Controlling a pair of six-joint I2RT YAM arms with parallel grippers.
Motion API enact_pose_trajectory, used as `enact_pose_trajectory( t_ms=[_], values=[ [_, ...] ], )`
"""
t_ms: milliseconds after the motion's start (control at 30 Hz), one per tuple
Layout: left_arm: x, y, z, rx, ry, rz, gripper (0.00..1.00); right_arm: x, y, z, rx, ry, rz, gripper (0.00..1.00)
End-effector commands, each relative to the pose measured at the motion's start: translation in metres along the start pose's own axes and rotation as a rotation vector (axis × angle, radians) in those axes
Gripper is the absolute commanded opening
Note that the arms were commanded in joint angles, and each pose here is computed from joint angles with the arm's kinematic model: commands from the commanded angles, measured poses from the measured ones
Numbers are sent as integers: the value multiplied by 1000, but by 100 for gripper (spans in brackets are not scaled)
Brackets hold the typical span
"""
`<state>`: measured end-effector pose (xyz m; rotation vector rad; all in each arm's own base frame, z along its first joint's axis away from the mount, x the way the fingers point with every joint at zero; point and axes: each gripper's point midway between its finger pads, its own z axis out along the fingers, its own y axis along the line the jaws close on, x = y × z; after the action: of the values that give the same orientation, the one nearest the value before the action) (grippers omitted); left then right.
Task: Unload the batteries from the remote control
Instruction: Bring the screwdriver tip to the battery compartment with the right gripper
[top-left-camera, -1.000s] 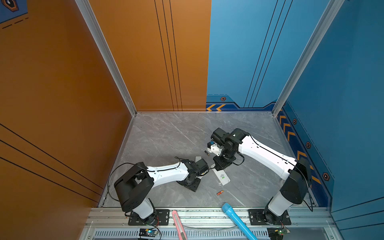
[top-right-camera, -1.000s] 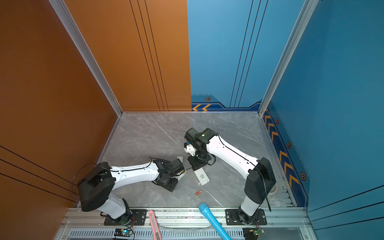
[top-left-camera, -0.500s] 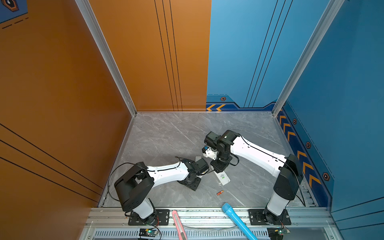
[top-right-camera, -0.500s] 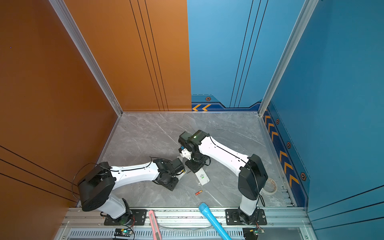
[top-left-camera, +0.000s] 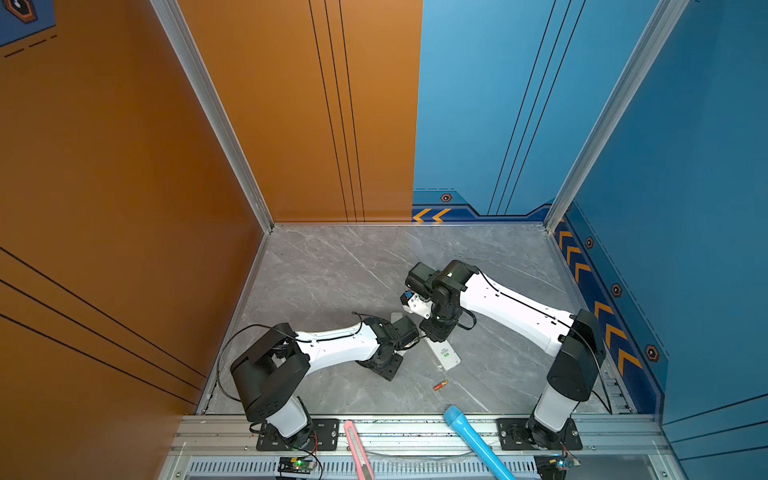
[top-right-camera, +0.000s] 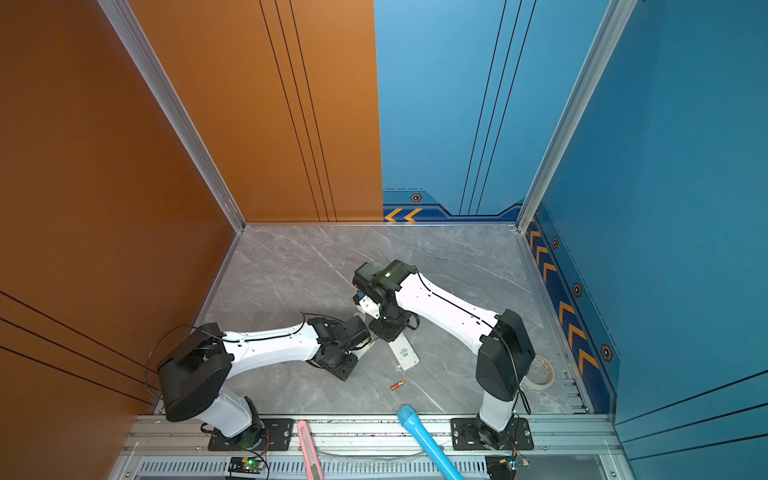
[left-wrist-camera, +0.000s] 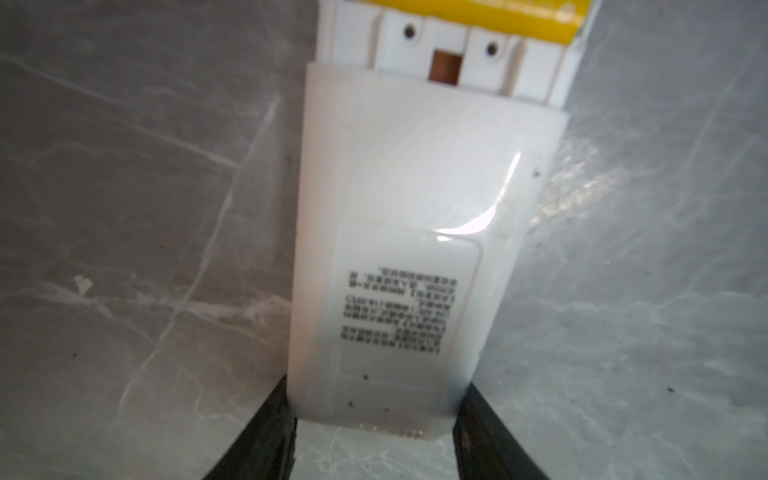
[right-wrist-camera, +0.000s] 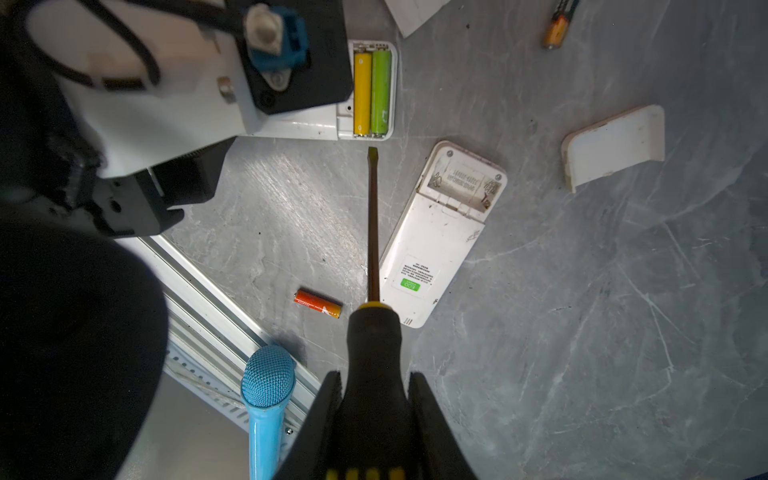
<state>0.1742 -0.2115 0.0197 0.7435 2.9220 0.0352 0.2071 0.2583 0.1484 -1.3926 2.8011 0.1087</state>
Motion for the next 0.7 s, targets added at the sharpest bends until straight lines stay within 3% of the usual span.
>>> enact_pose_trajectory(
  t_ms=[0, 667],
  values=[
    [-6, 9, 12, -75, -19, 16, 30, -8, -1, 3, 11, -4, -33, 0],
    [-3, 6, 14, -74, -17, 30, 28, -9, -5, 11, 16, 0, -24, 0]
  ],
)
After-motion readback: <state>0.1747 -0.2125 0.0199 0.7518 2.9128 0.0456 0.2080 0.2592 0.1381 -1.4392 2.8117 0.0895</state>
